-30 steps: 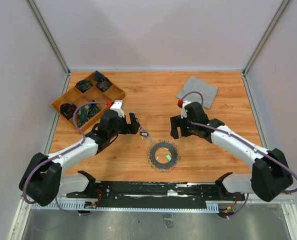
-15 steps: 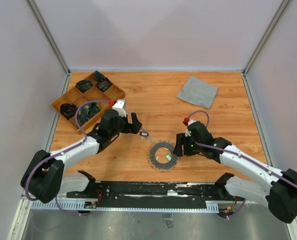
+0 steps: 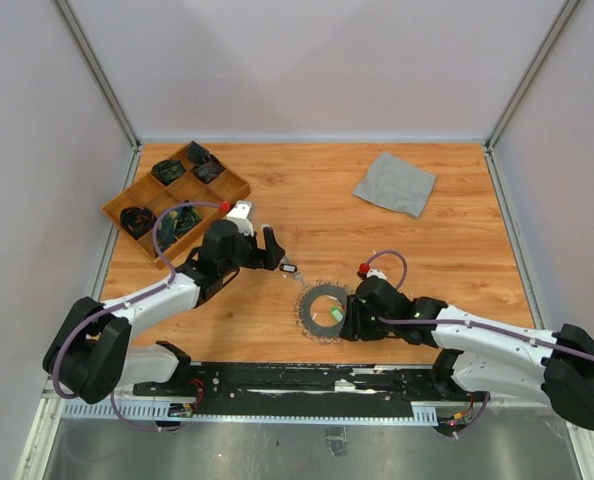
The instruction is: Put the keys on the keyring
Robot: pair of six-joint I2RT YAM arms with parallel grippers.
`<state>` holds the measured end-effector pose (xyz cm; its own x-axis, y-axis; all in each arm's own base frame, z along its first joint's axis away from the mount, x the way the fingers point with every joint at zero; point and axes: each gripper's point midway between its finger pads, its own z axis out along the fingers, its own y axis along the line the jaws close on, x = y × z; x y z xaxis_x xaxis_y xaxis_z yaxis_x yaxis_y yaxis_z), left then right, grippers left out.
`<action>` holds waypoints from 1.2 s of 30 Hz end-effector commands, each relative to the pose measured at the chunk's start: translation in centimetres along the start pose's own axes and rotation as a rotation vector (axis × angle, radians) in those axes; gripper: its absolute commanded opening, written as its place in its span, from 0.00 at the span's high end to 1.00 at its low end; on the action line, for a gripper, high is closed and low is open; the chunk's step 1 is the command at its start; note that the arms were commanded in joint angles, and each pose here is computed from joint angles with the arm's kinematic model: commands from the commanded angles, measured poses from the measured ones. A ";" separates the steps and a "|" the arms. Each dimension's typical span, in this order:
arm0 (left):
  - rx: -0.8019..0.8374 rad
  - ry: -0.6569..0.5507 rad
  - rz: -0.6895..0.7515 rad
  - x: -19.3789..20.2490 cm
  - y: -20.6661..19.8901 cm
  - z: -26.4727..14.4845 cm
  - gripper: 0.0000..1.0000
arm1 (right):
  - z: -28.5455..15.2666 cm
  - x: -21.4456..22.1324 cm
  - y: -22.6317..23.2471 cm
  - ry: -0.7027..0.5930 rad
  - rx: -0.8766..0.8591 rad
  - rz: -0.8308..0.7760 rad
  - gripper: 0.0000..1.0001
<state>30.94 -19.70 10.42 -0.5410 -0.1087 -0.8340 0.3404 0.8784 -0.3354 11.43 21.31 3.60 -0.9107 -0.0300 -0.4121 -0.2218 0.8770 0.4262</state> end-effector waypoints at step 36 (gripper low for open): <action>0.087 0.022 0.058 1.1 -3.0 0.4 0.12 | 0.3 -2.5 3.9 -0.003 -0.084 -0.186 0.83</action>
<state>29.11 -22.38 8.86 -0.5779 -0.0270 -0.8157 0.4259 0.8426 -0.3297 12.50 23.78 4.93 -0.8845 -0.0871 -0.4583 -0.3174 0.8323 0.4544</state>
